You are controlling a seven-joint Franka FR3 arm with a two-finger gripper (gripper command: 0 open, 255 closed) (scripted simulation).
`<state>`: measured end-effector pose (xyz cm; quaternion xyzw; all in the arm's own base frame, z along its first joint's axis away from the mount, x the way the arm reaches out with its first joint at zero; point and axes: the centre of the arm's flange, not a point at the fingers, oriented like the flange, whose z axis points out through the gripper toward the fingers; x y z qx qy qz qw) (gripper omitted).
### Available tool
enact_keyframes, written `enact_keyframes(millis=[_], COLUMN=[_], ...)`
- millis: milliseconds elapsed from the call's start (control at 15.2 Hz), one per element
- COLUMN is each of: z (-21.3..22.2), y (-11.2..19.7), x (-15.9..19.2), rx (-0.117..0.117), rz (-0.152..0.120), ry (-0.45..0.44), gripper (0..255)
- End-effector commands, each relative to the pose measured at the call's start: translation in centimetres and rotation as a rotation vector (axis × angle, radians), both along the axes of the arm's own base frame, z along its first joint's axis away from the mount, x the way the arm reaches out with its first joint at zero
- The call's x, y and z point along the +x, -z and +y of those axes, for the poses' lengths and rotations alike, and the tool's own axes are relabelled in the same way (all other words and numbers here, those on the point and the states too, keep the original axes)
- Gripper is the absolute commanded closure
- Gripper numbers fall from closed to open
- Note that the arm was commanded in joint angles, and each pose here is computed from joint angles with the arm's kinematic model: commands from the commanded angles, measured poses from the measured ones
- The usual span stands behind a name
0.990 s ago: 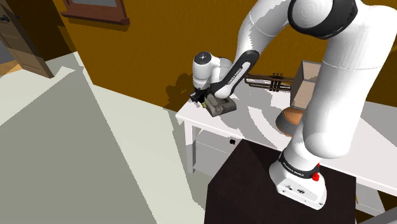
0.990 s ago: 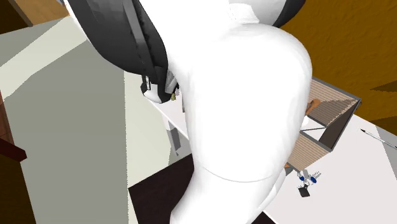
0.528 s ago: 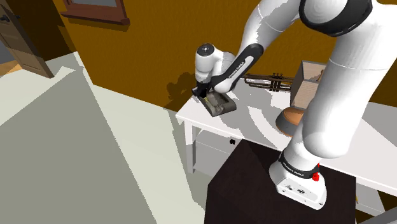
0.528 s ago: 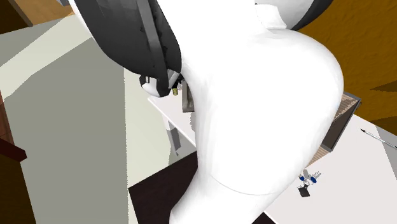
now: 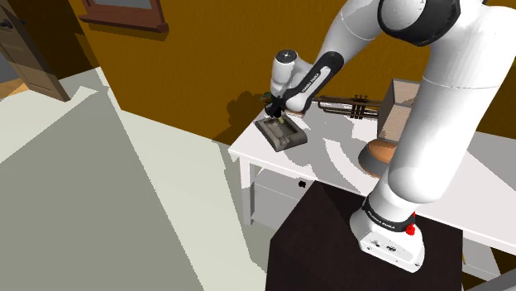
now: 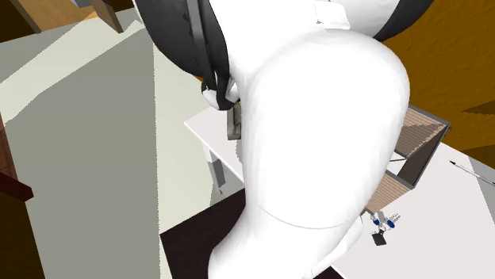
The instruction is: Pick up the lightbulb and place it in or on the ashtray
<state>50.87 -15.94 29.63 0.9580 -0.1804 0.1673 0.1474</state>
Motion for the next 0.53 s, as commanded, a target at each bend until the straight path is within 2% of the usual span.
enact_keyframes(millis=[0,462], z=[-3.5,-3.5], y=[0.0,3.7], x=[-0.5,-0.5], rx=[-0.001,-0.001], rz=[0.0,0.0], ry=[-0.003,-0.003], gripper=[255,255])
